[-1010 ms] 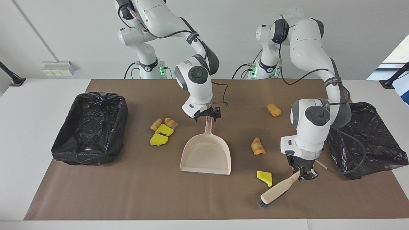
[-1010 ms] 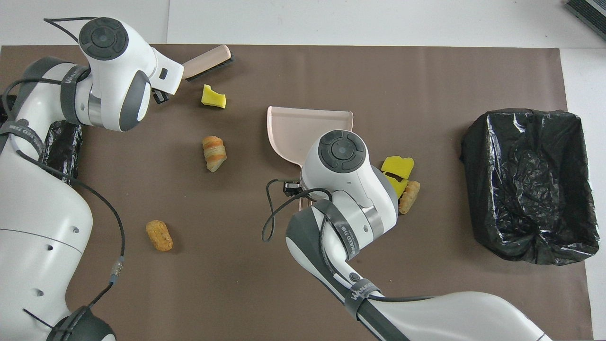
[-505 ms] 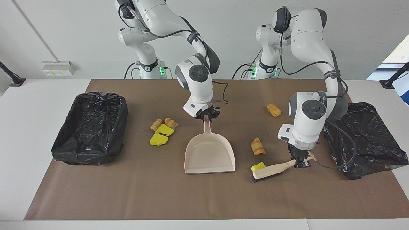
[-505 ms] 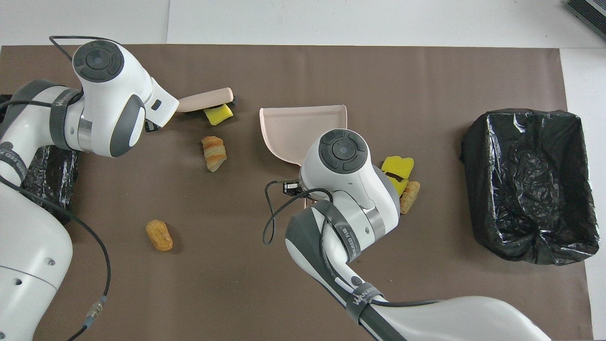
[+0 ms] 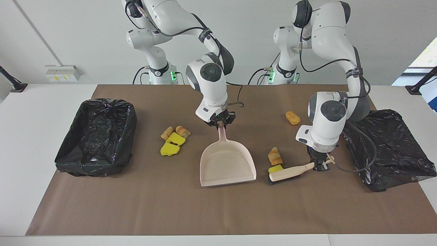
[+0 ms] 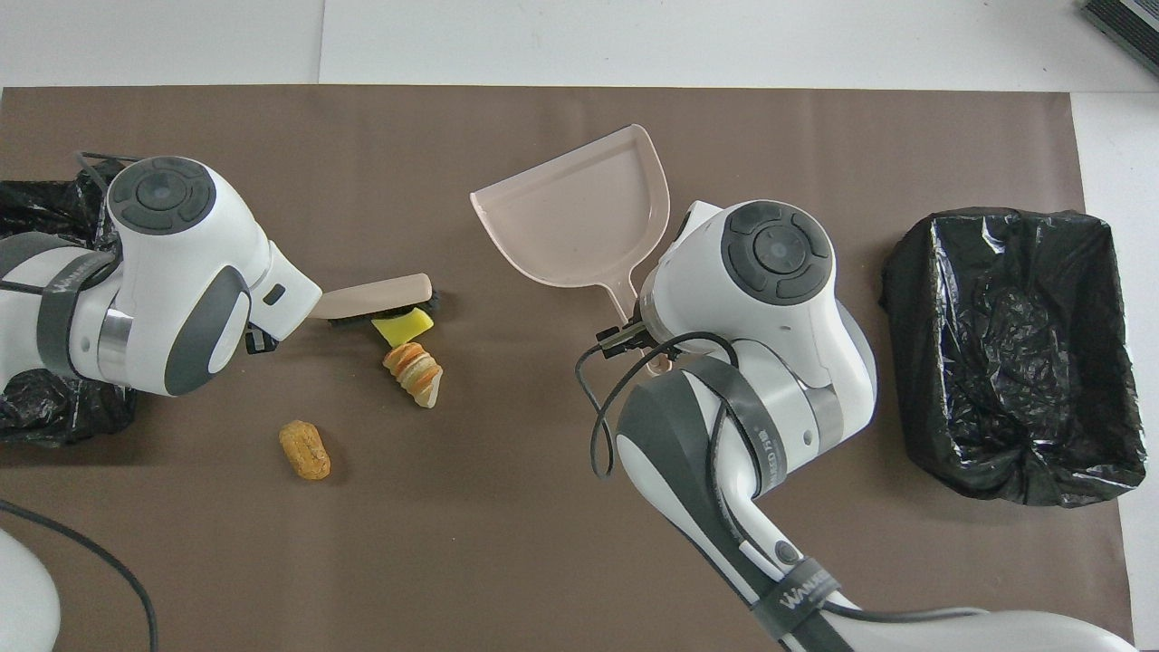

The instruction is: Sweep and dump trash in bin

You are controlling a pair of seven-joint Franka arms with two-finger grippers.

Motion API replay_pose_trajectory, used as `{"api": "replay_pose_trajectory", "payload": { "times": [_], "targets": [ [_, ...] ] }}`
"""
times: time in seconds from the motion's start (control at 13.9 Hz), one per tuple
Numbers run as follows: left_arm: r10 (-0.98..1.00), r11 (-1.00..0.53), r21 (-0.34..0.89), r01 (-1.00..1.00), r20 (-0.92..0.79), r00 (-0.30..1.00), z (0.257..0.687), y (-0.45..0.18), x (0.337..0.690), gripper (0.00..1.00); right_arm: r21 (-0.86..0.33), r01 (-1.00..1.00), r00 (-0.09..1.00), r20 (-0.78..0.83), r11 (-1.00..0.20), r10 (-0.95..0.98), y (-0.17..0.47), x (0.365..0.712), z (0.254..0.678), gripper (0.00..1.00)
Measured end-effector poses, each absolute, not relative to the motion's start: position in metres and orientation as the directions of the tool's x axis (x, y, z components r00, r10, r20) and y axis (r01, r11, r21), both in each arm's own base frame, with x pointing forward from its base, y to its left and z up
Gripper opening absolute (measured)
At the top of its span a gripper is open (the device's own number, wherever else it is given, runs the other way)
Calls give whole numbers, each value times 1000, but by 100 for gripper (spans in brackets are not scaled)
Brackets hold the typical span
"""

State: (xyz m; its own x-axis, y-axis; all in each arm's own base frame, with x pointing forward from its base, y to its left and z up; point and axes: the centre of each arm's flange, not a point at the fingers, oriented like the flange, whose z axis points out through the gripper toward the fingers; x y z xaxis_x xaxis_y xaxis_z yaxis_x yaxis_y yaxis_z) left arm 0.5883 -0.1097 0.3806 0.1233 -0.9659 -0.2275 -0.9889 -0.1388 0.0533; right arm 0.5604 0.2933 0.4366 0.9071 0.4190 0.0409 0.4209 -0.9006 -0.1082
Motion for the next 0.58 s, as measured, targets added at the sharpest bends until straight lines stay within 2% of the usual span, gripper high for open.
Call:
{"api": "replay_pose_trajectory", "payload": {
  "times": [0.22, 0.36, 0.58],
  "targets": [
    [-924, -290, 102, -952, -287, 251, 412, -100, 559, 26, -68, 692, 721, 24, -719, 692, 272, 566, 429, 32],
    [-840, -475, 83, -876, -339, 423, 431, -94, 539, 26, -66, 802, 595, 0, -593, 804, 245, 573, 425, 32],
    [-597, -754, -26, -657, -391, 701, 443, -90, 518, 26, -50, 889, 449, -87, -454, 889, 237, 568, 421, 32]
  ]
}}
